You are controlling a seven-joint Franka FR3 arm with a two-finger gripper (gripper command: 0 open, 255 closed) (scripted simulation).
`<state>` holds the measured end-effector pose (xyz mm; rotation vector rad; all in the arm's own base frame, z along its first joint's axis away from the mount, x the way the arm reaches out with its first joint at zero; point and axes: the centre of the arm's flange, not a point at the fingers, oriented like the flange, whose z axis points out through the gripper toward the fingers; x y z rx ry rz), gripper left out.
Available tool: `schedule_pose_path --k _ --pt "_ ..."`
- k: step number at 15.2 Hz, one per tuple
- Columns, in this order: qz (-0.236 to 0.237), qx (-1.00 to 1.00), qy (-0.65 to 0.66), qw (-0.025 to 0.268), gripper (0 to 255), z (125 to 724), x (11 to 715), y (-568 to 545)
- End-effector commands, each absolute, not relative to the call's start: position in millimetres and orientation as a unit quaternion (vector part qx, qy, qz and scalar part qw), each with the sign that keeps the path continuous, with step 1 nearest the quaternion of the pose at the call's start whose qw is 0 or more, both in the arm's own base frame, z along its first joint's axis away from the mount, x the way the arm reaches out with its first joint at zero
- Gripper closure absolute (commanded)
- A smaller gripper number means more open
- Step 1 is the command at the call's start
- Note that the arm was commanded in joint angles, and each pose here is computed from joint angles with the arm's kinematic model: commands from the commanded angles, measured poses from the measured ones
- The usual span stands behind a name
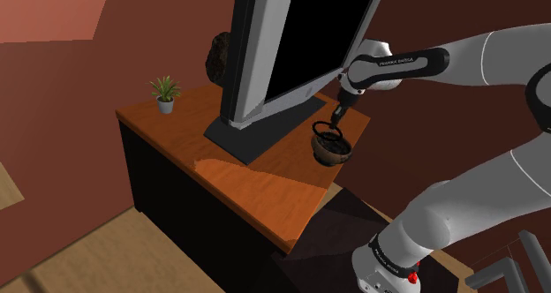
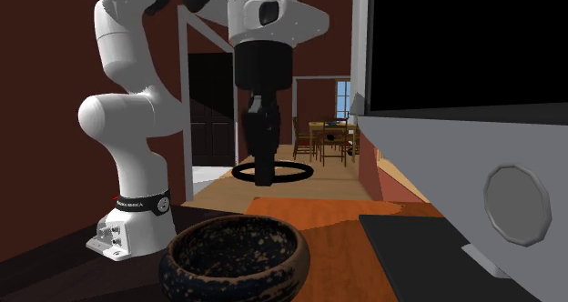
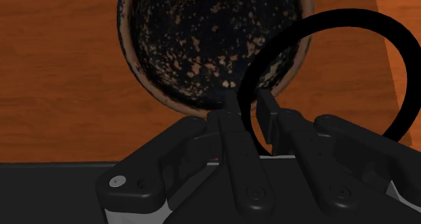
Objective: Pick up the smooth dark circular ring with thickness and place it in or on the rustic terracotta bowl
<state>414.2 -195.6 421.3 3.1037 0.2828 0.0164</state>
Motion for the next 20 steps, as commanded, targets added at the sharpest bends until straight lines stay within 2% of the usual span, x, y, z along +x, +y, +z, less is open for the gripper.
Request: schedule_pose_path --k 1,5,20 --pt "0.005 0.996 0.091 0.013 255 421.8 408.8 -220.7" --pt "0.005 0.996 0.091 0.013 255 422.8 396.4 -276.8" --pt "0.005 0.996 0.091 0.013 255 346.6 396.4 -276.8"
